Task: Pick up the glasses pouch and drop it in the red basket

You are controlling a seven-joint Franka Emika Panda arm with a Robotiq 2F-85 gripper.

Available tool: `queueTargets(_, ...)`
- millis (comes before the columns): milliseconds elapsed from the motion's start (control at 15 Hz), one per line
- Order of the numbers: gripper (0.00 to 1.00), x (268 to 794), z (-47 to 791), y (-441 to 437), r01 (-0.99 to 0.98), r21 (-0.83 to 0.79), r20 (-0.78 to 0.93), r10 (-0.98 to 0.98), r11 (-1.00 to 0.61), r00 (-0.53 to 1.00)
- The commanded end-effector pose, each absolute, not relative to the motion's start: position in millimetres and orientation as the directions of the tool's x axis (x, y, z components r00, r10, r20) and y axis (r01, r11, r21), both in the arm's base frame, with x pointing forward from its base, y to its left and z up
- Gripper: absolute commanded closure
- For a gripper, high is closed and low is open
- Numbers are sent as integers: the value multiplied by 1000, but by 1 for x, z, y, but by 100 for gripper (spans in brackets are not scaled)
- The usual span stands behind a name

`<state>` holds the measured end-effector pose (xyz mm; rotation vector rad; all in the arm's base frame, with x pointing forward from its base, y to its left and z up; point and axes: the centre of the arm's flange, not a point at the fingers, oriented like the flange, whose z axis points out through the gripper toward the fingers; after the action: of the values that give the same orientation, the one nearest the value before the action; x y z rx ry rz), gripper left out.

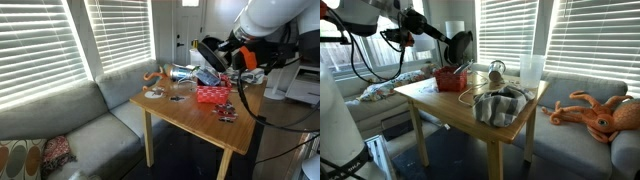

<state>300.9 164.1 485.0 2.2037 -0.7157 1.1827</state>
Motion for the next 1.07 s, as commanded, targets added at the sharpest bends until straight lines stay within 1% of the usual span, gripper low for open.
queueTargets(0, 57, 312, 488, 169, -631, 216, 828, -203, -745, 523)
queueTargets(67, 49, 313, 487, 170, -621, 218, 821, -202, -753, 533)
queueTargets(200, 36, 317, 486, 172, -598, 218, 805, -205, -771, 557)
queueTargets(400, 31, 322, 485, 173, -575, 218, 786, -208, -788, 583)
queueTargets(467, 34, 322, 487, 172, -570, 220, 778, -210, -791, 593)
queueTargets(533, 43, 323, 489, 171, -571, 225, 773, -212, -789, 598)
queueTargets(600, 48, 324, 490, 170, -570, 231, 767, -213, -789, 605)
queueTargets(733, 56, 326, 493, 165, -569, 234, 757, -220, -789, 616)
queueTargets(933, 48, 323, 501, 158, -549, 230, 696, -259, -804, 670)
queueTargets(1000, 28, 321, 504, 156, -536, 226, 669, -270, -814, 693)
